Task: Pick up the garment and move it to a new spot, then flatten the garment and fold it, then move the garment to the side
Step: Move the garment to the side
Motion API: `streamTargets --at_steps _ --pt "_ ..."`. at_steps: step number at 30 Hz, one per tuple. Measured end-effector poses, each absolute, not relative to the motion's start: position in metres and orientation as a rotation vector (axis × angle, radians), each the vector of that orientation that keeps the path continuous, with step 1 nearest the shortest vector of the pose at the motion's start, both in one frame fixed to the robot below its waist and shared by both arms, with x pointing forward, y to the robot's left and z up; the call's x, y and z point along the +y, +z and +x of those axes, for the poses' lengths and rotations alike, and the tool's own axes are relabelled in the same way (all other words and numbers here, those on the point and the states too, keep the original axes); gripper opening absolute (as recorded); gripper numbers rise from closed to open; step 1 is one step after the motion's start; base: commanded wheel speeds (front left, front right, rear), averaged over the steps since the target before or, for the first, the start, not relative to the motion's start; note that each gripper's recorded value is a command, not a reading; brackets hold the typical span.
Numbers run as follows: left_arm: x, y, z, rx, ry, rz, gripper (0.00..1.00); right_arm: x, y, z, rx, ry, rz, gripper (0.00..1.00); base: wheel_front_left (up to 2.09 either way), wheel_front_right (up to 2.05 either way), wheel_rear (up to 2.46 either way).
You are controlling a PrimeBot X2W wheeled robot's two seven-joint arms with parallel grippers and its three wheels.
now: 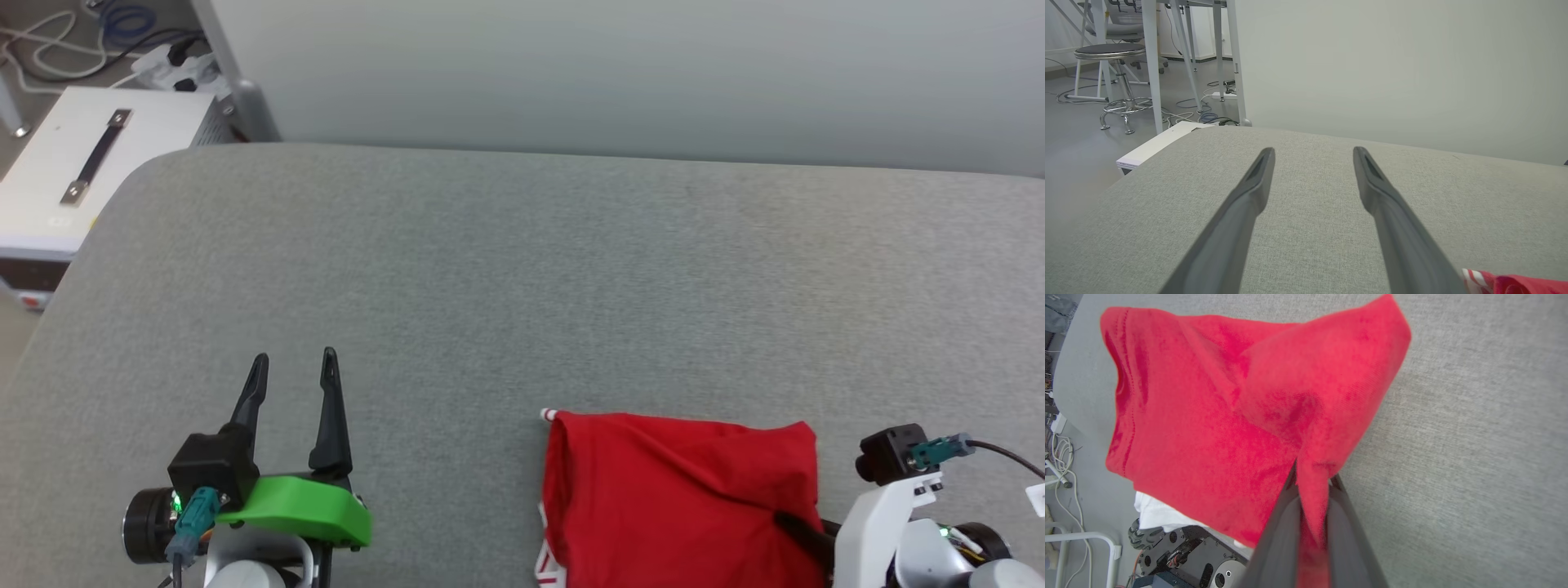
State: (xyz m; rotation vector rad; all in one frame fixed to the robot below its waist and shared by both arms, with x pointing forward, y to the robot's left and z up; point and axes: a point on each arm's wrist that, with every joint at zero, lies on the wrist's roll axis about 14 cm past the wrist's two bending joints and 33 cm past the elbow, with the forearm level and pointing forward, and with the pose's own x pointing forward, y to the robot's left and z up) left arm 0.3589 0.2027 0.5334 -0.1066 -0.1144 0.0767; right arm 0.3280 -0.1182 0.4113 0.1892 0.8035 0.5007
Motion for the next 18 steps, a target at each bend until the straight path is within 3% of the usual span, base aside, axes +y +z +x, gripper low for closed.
streamTargets --at_steps 11,18 --pt "0.162 0.544 0.373 -0.141 -0.063 -0.112 1.00 -0.198 0.428 0.318 0.789 0.296 0.119 0.00 0.00 0.00 0.00" --pt "0.123 0.546 0.397 -0.145 -0.176 -0.126 1.00 -0.267 0.449 0.339 0.750 0.115 0.074 0.00 0.00 0.00 0.00"
